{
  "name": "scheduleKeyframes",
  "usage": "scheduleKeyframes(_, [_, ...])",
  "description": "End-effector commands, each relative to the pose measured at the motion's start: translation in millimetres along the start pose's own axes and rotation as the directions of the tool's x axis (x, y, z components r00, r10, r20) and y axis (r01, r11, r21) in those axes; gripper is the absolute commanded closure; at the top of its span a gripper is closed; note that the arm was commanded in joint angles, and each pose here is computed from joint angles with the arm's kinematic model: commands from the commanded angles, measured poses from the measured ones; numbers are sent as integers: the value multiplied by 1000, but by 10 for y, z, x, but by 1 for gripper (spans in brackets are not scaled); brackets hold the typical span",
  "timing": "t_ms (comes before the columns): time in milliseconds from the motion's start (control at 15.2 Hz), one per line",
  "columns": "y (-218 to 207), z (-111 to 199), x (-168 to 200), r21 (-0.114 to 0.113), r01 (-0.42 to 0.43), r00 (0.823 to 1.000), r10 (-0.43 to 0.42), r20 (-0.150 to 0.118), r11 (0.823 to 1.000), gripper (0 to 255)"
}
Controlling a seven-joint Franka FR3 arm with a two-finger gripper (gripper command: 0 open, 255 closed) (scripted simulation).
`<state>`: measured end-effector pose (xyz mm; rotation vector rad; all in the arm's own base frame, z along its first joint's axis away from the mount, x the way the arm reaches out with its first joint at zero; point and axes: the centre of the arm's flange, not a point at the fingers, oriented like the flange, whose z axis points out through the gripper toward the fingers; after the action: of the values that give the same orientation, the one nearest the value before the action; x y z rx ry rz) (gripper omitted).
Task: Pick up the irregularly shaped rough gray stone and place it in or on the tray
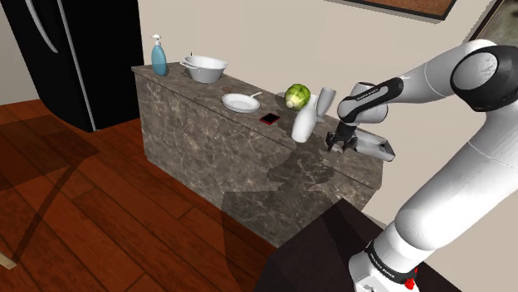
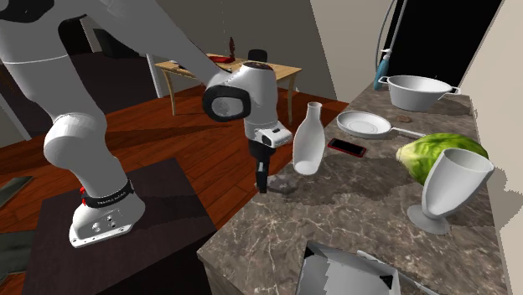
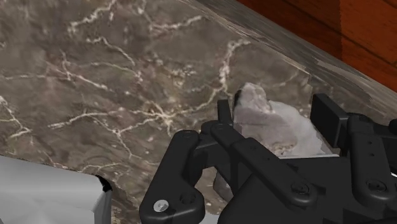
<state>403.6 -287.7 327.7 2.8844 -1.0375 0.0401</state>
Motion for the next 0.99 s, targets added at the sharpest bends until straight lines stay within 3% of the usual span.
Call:
scheduleKeyframes(0, [7,-97,7,0,0,1000,0,0,1000,255])
scheduleKeyframes(792, [47,-726,39,0,0,1000,0,0,1000,255])
scheduleKeyframes(924, [288,-707,145,0,0,1000,0,0,1000,255])
